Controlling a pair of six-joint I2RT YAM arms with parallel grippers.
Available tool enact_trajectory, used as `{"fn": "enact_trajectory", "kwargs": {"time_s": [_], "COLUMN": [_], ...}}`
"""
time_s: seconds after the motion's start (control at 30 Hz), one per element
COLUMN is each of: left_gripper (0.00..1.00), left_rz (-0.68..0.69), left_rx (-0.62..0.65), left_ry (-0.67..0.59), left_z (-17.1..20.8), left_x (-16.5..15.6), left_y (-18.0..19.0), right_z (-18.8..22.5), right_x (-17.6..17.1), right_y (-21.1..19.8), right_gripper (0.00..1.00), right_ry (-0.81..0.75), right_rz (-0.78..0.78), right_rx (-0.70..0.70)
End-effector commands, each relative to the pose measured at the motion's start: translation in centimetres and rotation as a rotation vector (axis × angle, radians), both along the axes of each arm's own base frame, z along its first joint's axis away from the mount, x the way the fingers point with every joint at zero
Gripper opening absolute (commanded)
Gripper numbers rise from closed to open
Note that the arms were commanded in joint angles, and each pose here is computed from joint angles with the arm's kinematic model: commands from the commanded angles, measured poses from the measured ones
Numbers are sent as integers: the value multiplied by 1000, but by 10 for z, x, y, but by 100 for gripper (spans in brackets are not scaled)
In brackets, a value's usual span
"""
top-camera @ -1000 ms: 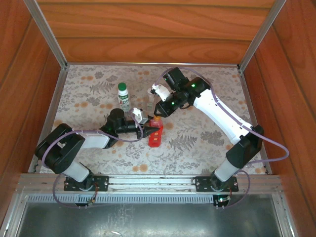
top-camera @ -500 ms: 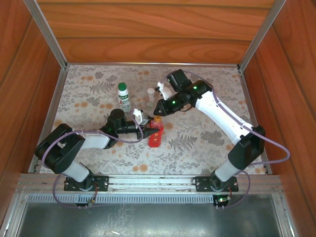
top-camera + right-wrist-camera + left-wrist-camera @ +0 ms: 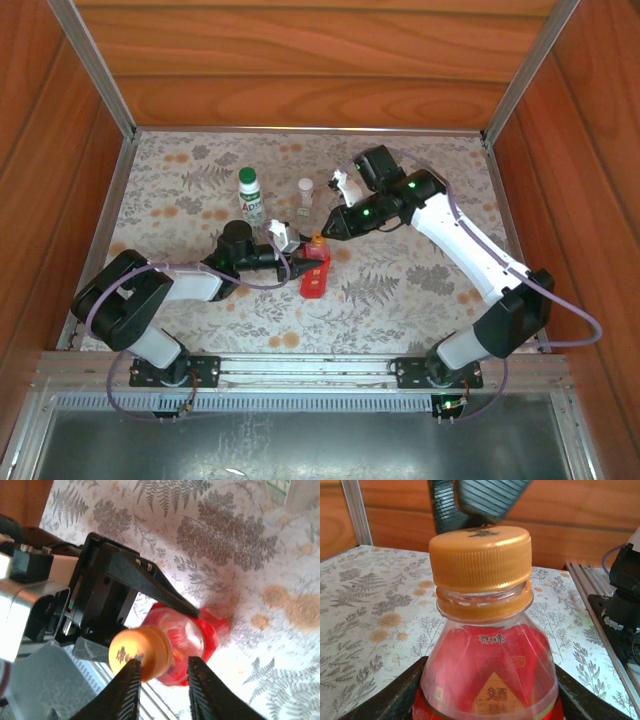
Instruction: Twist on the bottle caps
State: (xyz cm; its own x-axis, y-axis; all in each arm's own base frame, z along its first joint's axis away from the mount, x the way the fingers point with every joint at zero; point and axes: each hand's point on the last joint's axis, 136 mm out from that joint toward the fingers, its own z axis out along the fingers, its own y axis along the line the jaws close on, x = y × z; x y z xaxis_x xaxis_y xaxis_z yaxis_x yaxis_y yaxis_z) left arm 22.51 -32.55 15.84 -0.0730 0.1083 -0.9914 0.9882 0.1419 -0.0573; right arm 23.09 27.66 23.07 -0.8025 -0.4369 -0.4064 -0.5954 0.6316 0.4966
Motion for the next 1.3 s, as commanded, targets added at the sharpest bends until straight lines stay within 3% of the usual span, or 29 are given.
{"fn": "enact_trajectory", "kwargs": {"time_s": [0.0, 0.2, 0.3, 0.53, 1.27], "left_gripper": [53, 53, 54, 54, 54], "left_rz": [-62, -183, -216, -251, -253], "left_rx": [123, 123, 118, 113, 108], "left_ry": [90, 7, -10, -11, 36], "left_z": [-49, -55, -56, -57, -57], "left_x": [-20, -44, -51, -57, -56], "left_y": [9, 13, 15, 15, 13], "right_z": [13, 25, 28, 31, 13], "right_x": [-8, -42, -61, -66, -64], "right_y": [-7, -5, -4, 8, 23], "right_gripper": [46, 61, 60, 51, 42], "right_ry": [-169, -693, -827, -772, -683], "right_rz": [126, 570, 760, 919, 1000], "right_rx": [36, 220, 283, 341, 323]}}
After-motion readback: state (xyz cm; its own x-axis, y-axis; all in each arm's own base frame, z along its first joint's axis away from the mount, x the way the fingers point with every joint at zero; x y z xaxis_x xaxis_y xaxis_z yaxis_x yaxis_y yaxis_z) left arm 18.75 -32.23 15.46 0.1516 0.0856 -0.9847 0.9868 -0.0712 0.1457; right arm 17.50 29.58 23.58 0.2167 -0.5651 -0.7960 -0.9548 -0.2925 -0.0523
